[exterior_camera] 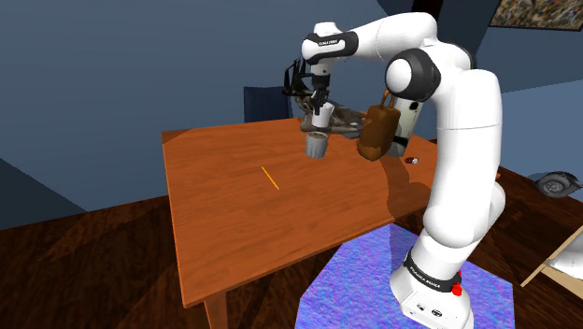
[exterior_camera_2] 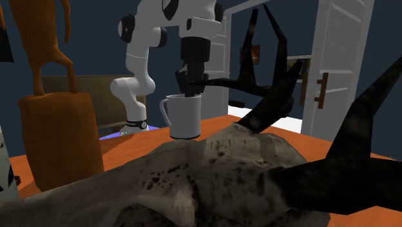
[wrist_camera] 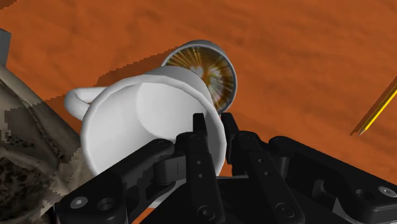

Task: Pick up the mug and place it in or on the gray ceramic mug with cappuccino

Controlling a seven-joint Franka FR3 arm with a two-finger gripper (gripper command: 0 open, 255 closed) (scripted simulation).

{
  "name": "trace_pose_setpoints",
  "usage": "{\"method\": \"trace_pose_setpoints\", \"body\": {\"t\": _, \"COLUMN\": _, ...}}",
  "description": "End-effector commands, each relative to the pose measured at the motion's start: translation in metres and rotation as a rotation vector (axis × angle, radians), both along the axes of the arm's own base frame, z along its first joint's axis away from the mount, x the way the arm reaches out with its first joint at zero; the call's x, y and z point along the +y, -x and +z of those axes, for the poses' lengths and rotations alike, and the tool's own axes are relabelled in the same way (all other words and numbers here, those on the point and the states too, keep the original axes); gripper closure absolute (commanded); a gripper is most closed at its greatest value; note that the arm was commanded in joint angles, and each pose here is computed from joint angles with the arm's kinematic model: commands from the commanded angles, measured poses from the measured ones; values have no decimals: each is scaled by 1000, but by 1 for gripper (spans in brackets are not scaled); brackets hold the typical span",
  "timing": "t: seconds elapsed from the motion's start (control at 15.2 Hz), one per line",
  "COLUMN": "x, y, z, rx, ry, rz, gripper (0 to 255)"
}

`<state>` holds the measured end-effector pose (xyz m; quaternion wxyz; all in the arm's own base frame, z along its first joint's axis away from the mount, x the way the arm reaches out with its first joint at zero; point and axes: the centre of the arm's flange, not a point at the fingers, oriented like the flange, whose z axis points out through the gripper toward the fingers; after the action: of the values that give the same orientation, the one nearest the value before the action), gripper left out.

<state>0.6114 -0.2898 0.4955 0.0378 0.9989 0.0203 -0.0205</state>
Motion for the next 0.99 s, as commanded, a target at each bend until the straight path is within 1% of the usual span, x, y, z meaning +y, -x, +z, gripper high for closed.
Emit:
{"method": "trace_pose_setpoints", "body": {"t": 0.0, "x": 0, "y": 0, "z": -11, "rx": -1, "ry": 0, "rz": 0, "gripper": 255}}
{"method": "trace_pose_setpoints", "body": {"t": 0.33, "x": 0, "y": 0, "z": -37, "rx": -1, "ry": 0, "rz": 0, "gripper": 255}}
{"method": "trace_pose_setpoints", "body": {"t": 0.86, "x": 0, "y": 0, "z": -38, "rx": -1, "ry": 0, "rz": 0, "gripper": 255}}
{"method": "trace_pose_setpoints", "body": {"t": 0.92, "x": 0, "y": 0, "z": -38, "rx": -1, "ry": 0, "rz": 0, "gripper": 0}}
